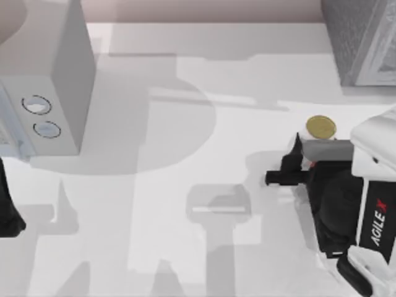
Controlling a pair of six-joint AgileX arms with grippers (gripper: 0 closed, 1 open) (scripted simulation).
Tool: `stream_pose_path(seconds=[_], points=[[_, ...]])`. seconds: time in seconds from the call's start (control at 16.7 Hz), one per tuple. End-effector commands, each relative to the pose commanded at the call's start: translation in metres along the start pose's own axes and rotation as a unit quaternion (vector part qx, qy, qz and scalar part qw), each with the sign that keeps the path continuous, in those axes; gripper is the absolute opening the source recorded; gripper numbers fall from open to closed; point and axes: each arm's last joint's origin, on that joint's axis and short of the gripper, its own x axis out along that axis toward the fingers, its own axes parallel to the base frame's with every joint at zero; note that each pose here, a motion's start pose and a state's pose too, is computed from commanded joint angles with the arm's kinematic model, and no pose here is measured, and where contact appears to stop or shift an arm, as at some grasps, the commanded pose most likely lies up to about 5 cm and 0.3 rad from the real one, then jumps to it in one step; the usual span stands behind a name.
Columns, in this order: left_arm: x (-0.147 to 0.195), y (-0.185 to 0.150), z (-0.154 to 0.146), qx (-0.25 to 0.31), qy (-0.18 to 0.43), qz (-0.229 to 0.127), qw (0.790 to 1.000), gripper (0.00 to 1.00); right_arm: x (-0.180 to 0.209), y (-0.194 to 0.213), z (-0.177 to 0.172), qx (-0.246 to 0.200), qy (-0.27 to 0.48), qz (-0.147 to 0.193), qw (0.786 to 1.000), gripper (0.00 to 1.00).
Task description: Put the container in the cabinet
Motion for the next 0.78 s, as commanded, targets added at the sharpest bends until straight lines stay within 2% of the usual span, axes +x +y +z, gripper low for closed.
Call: stream_pose_path(seconds=[0.3,0.78], points=[[0.0,0.0,0.0,0.0,0.0,0.0,1.0,1.0,0.003,0.0,0.007,0.003,-0.007,-0.006,1.0,0.0],[0.0,0.0,0.0,0.0,0.0,0.0,1.0,1.0,0.007,0.007,0.062,-0.003,-0.002,-0.004,1.0,0.0]])
